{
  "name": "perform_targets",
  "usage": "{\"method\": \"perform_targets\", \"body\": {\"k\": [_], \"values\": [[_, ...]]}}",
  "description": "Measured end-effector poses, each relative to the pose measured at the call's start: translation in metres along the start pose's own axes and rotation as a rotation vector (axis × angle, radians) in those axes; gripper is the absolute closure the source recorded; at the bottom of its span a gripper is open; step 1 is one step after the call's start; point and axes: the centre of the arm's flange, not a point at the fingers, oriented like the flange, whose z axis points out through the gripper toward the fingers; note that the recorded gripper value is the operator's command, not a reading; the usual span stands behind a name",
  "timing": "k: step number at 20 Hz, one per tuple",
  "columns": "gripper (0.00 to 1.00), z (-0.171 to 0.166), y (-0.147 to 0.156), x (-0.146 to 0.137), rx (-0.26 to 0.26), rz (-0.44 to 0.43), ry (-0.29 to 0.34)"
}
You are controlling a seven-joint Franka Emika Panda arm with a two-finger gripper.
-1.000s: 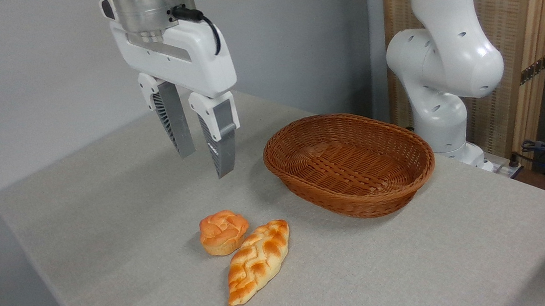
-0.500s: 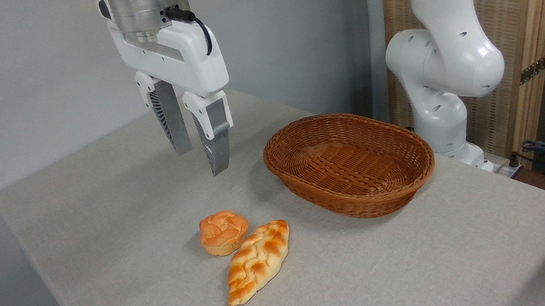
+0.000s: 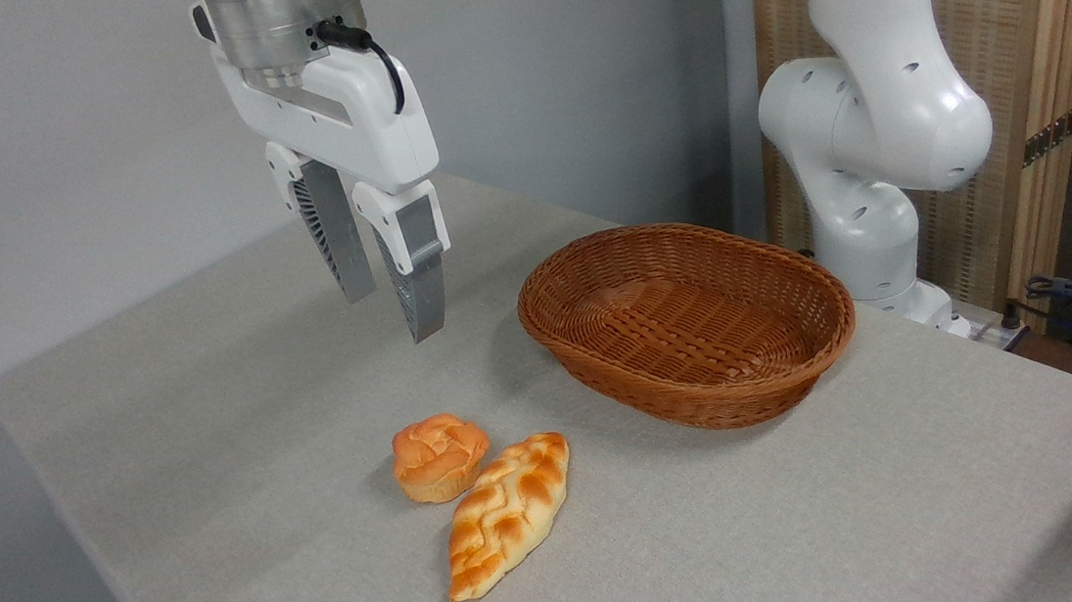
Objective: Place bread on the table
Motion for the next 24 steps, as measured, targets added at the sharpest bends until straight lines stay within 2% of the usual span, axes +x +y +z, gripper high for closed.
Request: {"method": "perform_targets", "body": {"k": [13, 24], "values": [[0.00, -0.006, -0.013, -0.015, 0.007, -0.031, 0.008], [0.00, -0.005, -0.011, -0.014, 0.006, -0.026, 0.007]]}}
